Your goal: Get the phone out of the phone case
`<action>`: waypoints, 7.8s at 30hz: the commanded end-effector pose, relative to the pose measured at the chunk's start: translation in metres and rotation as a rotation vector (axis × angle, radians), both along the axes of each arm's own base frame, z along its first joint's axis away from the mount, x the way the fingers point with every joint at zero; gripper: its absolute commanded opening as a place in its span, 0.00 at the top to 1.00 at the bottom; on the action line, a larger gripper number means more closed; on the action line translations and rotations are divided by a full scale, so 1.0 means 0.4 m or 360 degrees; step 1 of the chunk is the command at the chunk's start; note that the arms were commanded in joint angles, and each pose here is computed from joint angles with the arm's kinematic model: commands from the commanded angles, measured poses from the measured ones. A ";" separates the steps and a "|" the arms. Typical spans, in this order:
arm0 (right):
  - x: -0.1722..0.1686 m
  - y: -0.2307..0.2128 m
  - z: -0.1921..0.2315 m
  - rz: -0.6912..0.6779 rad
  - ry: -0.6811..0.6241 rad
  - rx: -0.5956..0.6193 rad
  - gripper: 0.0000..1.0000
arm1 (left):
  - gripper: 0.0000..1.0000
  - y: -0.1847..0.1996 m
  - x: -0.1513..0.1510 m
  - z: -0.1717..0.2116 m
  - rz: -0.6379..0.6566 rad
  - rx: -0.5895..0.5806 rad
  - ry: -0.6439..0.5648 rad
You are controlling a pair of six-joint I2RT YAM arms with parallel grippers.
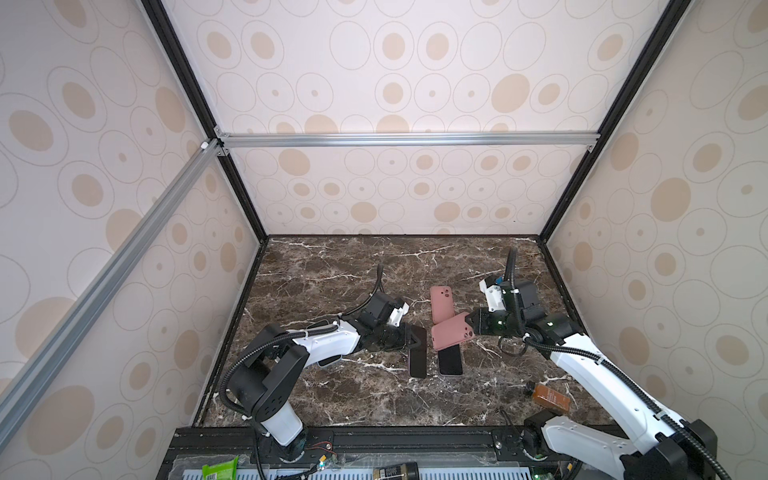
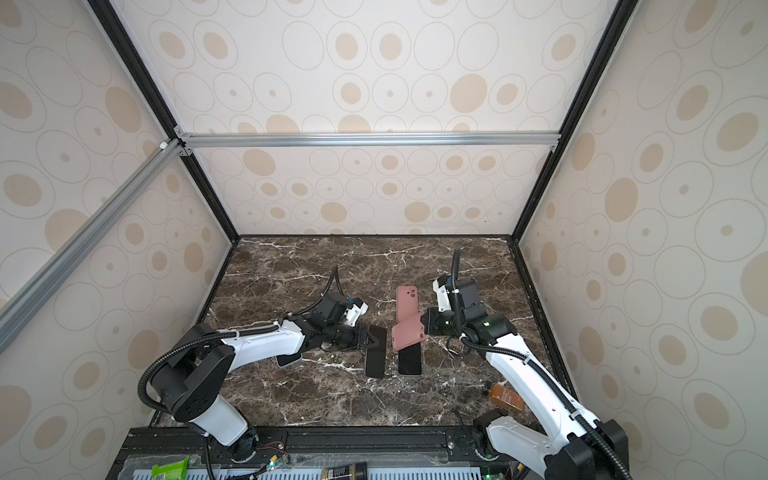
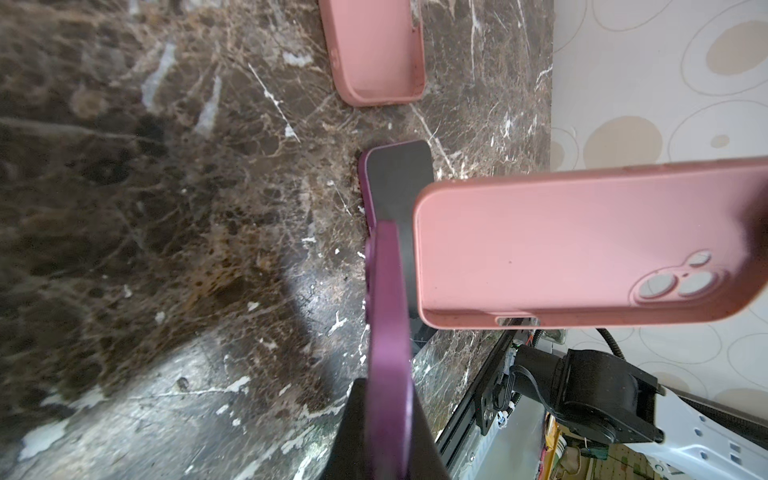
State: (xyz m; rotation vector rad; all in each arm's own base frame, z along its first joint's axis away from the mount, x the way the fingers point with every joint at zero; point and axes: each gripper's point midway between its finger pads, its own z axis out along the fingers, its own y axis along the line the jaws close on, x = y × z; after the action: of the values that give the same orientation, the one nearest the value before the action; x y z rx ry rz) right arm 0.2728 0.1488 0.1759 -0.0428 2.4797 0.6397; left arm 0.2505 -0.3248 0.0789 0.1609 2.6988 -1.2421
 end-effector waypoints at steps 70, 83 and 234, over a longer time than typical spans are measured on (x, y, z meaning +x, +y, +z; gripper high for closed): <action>0.022 0.017 -0.024 0.0028 0.0074 -0.0001 1.00 | 0.53 0.158 0.089 -0.082 0.0289 0.0495 0.0031; -0.036 0.099 0.195 0.0597 -0.0186 0.0100 1.00 | 0.68 0.129 0.117 0.460 0.0046 0.0308 -0.1463; 0.061 0.542 -0.115 0.0398 -0.0342 -0.0242 0.11 | 0.01 0.597 0.262 0.266 0.1213 0.0712 -0.0735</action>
State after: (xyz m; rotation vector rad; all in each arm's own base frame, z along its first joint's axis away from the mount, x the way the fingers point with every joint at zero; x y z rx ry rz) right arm 0.2953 0.3409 0.1234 -0.4657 2.3680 0.5035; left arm 0.3577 -0.1067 0.1739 -0.3921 2.2822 -0.3162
